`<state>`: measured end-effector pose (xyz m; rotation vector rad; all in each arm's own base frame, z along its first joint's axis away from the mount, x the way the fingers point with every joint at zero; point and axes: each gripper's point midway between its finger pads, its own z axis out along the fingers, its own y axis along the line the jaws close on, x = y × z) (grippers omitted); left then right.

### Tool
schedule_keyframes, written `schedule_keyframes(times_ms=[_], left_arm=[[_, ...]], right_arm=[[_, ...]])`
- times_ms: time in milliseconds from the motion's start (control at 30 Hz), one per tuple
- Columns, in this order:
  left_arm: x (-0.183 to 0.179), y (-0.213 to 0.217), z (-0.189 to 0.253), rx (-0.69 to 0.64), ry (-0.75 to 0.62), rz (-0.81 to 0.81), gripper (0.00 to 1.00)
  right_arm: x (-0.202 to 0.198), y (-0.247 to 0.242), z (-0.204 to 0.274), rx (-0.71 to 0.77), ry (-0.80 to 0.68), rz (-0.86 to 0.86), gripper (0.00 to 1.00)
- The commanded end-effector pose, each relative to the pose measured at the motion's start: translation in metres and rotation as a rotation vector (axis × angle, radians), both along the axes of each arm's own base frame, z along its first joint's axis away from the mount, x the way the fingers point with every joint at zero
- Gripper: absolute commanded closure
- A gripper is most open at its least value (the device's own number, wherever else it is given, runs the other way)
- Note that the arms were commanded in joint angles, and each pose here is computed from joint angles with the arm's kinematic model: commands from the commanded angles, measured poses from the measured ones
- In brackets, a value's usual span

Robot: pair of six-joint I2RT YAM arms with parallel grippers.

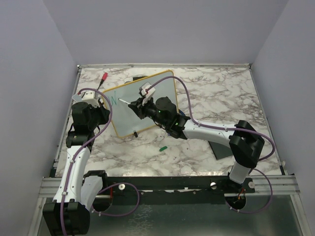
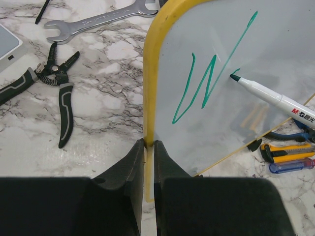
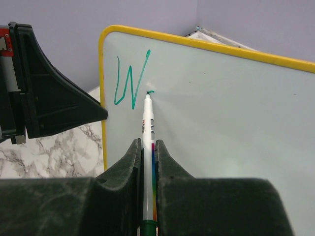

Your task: Write a sentence on the whiteboard

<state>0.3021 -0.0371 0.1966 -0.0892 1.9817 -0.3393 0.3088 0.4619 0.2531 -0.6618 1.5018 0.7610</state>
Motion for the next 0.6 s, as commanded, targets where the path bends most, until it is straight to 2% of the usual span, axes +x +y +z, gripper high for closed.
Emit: schedule_keyframes(times_ms=[0, 567], left_arm=[[0.000, -0.006, 0.009, -0.012, -0.029, -0.027, 0.89], [0.000, -0.006, 0.009, -0.013, -0.028, -0.028, 0.90]], right_arm=[[0.005, 0.008, 0.004, 0.011, -0.007, 0.009, 0.99], [0.020, -0.006, 0.025, 0.054, -0.043, -0.103, 0.99]])
